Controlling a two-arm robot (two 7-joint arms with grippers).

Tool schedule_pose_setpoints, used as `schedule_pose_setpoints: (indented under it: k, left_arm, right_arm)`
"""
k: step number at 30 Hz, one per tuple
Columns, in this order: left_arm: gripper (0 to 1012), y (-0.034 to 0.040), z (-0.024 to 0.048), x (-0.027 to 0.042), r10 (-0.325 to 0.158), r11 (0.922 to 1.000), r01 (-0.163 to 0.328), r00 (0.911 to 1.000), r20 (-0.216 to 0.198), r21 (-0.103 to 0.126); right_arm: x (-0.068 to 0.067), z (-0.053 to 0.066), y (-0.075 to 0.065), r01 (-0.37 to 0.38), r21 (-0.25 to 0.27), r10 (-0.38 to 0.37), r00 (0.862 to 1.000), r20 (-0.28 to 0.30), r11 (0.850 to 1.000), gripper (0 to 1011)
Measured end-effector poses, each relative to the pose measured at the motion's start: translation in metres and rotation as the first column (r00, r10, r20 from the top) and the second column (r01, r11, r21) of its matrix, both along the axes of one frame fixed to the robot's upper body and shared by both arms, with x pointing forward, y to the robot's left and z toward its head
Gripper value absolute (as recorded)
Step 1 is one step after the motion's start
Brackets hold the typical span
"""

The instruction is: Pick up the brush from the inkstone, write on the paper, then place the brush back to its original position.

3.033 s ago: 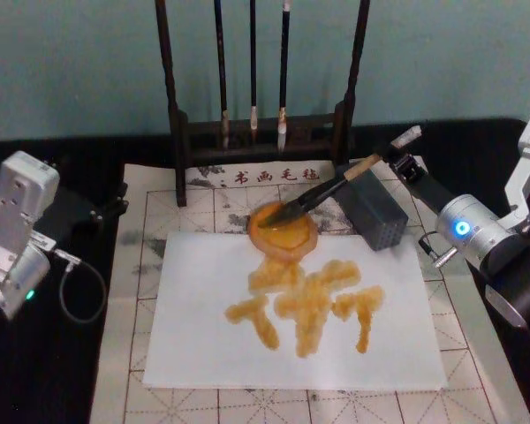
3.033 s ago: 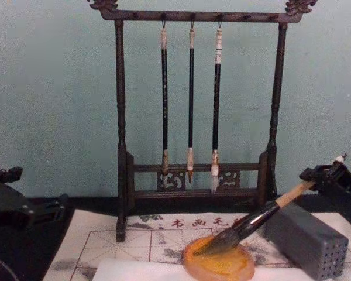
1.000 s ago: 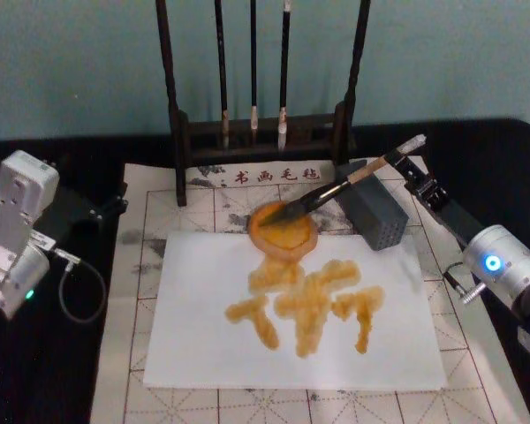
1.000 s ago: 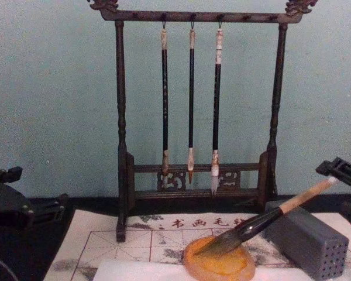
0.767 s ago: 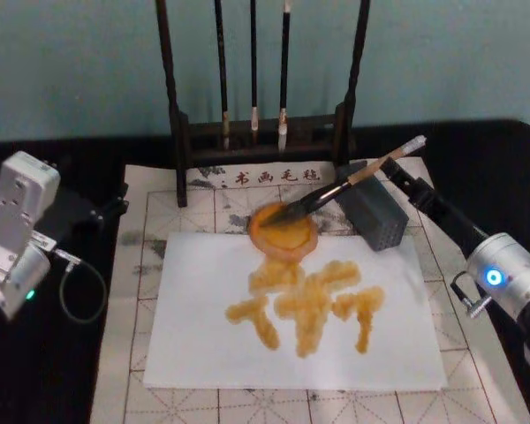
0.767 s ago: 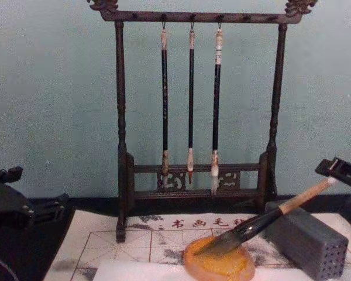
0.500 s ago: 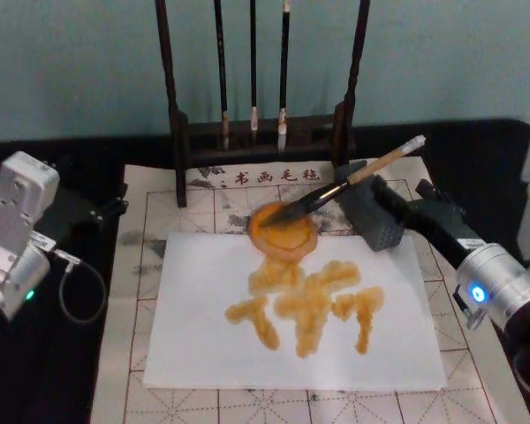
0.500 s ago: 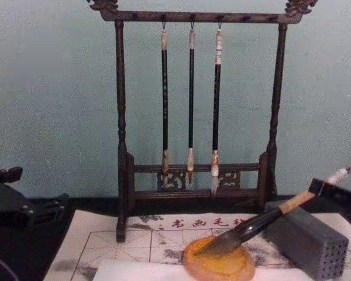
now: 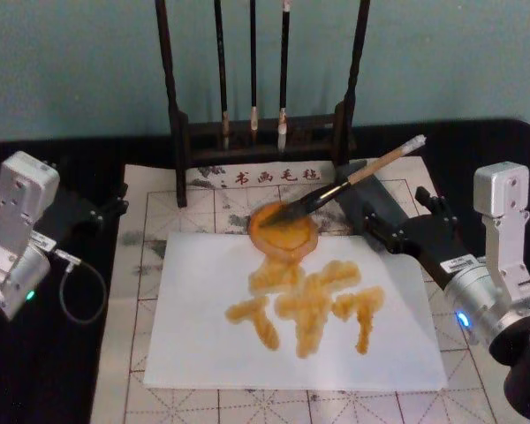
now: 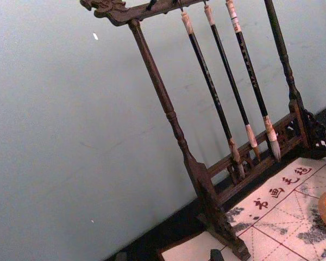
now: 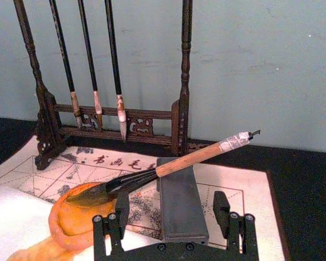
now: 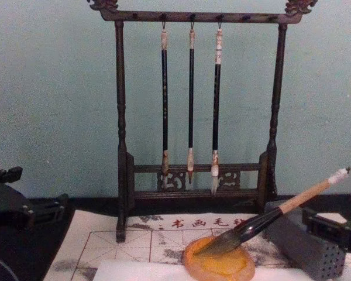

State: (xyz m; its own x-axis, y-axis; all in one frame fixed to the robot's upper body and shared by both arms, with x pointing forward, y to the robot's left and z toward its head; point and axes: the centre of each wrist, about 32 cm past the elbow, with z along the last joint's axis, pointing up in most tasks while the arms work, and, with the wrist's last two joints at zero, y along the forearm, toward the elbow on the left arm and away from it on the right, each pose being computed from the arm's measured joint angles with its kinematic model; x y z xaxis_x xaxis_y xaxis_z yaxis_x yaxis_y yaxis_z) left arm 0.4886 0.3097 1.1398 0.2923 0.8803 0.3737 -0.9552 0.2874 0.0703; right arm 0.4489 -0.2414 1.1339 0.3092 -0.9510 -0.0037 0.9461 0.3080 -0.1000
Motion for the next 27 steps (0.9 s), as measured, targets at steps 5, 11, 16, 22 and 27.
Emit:
schedule_pose_setpoints:
  k: [5, 11, 16, 22, 27]
  left_arm:
    - [1001, 0.0, 0.0, 0.0, 0.0, 1.0, 0.0, 1.0, 0.0, 0.0]
    - [1001, 0.0, 0.0, 0.0, 0.0, 1.0, 0.0, 1.0, 0.0, 0.0]
    - [1001, 0.0, 0.0, 0.0, 0.0, 1.0, 0.0, 1.0, 0.0, 0.0]
    - [1001, 0.0, 0.0, 0.0, 0.0, 1.0, 0.0, 1.0, 0.0, 0.0]
    - [1001, 0.0, 0.0, 0.0, 0.0, 1.0, 0.0, 1.0, 0.0, 0.0]
  right_arm:
    - [0.0005, 0.0007, -0.0005, 0.001, 0.011, -0.001, 1.0, -0.003, 1.0, 1000]
    - [0.001, 0.0013, -0.0009, 0.001, 0.019, -0.001, 1.0, -0.007, 1.0, 1000]
    - [0.0012, 0.0016, -0.0011, 0.0, 0.023, 0.0, 1.0, -0.01, 1.0, 1000]
    - [0.0014, 0.0019, -0.0013, -0.001, 0.026, 0.001, 1.0, -0.012, 1.0, 1000]
    - [0.0014, 0.0021, -0.0013, -0.001, 0.028, 0.001, 1.0, -0.012, 1.0, 1000]
